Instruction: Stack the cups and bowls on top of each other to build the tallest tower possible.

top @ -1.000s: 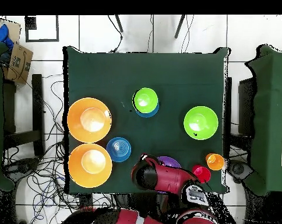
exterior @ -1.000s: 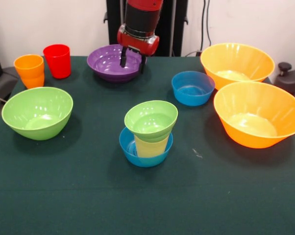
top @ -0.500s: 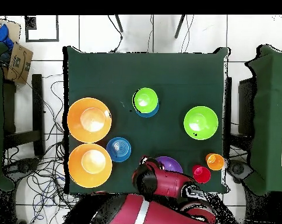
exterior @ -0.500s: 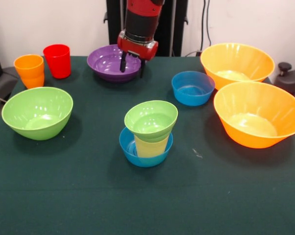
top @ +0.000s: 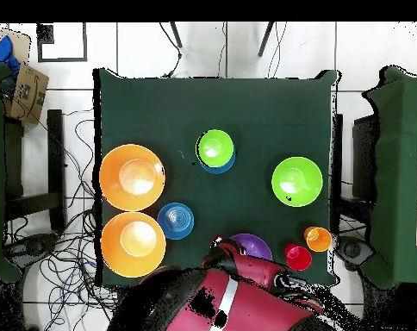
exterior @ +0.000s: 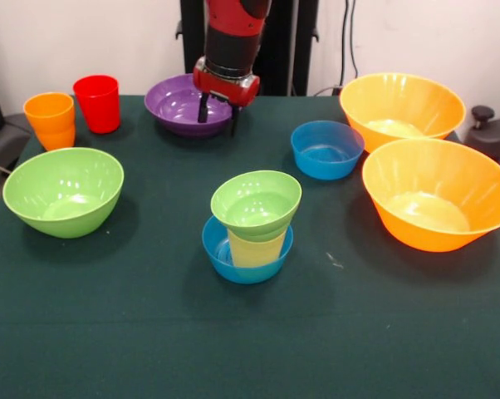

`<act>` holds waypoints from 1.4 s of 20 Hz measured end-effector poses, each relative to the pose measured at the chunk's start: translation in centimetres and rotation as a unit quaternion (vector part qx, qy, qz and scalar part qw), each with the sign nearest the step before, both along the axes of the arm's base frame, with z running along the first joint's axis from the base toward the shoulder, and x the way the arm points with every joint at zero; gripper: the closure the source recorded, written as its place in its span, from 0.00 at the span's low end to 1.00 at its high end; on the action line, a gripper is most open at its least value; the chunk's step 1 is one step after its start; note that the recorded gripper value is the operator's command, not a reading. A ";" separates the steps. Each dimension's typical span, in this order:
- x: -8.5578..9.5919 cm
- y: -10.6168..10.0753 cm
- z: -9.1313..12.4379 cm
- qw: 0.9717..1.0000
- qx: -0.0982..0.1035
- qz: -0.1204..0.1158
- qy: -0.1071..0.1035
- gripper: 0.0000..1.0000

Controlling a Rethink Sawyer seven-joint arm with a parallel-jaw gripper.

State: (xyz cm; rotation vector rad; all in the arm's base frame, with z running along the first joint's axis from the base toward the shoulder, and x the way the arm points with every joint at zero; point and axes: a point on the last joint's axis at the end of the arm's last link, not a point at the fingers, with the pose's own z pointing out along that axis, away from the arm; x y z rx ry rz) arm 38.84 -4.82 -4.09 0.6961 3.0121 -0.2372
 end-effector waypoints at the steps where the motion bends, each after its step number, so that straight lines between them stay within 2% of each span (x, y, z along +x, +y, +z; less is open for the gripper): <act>1: -0.2 0.0 -0.1 1.000 0.000 0.000 0.002 0.00; 12: -2.2 -0.1 -1.4 1.000 0.003 -0.001 0.028 0.00; 20: -2.8 -1.1 -1.2 1.000 -0.007 -0.002 0.030 0.00; 28: -3.0 -1.3 -1.1 0.999 -0.009 0.000 0.032 0.00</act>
